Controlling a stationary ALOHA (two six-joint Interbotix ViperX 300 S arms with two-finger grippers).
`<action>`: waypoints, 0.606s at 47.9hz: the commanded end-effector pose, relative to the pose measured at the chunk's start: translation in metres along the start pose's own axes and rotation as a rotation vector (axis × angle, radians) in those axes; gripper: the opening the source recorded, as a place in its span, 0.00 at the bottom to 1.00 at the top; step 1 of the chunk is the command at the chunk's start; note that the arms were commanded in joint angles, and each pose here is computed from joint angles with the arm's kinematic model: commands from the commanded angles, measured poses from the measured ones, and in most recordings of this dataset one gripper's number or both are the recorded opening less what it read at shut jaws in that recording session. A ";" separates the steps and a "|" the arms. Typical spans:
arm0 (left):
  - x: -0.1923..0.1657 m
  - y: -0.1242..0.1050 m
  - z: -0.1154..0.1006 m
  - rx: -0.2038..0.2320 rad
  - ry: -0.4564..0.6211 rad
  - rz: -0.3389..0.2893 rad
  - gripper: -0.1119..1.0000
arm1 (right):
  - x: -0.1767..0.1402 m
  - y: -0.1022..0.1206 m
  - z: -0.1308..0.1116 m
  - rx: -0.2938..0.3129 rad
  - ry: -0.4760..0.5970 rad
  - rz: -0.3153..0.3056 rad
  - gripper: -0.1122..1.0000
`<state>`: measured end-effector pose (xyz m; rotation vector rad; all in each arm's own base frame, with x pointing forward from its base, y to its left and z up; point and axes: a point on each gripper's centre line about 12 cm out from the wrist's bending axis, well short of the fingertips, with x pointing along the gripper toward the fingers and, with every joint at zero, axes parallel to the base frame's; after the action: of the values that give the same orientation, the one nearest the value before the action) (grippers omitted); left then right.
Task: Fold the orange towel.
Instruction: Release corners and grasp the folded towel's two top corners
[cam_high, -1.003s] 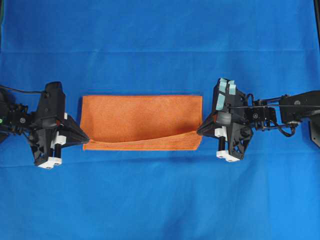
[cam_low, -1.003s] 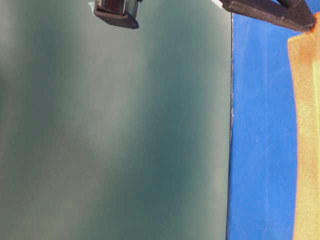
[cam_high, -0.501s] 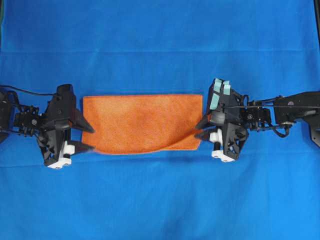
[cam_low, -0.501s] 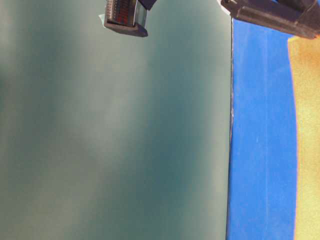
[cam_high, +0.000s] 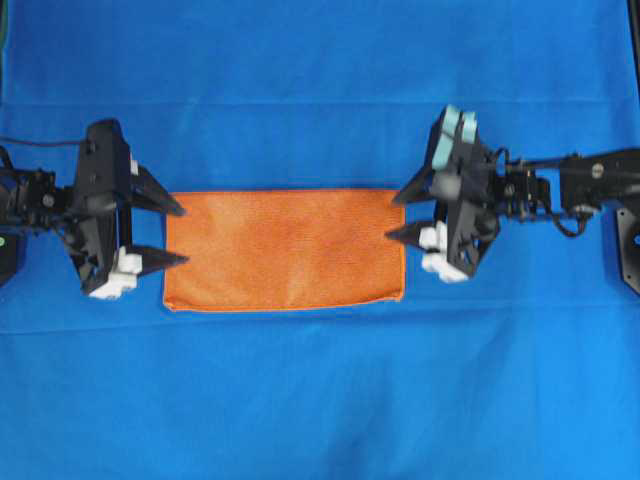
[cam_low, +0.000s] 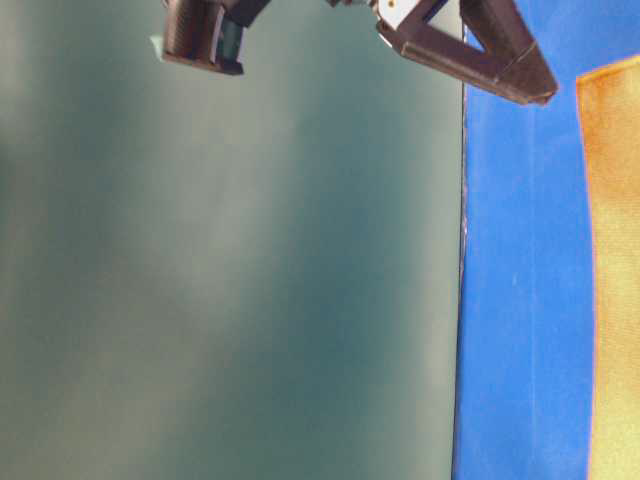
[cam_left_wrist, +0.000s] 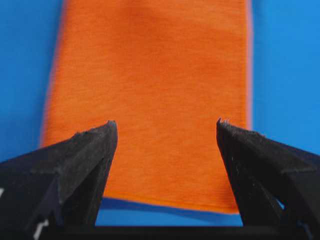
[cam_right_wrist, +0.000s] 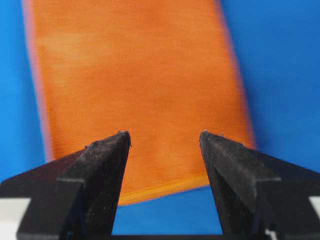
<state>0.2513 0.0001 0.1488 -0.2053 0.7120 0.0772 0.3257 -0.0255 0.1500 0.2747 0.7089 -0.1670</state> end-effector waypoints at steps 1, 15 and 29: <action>-0.001 0.005 0.005 -0.007 -0.017 0.014 0.76 | -0.002 -0.005 0.010 0.001 -0.016 -0.014 0.65; 0.011 0.019 -0.002 -0.031 0.025 0.060 0.76 | 0.015 -0.019 0.005 0.006 0.027 -0.050 0.65; 0.036 0.050 -0.023 -0.074 0.109 0.145 0.76 | 0.040 -0.039 -0.013 0.037 0.093 -0.095 0.65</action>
<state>0.2535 0.0391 0.1026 -0.2361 0.8364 0.2229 0.3317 -0.0574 0.1024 0.2870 0.8437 -0.2578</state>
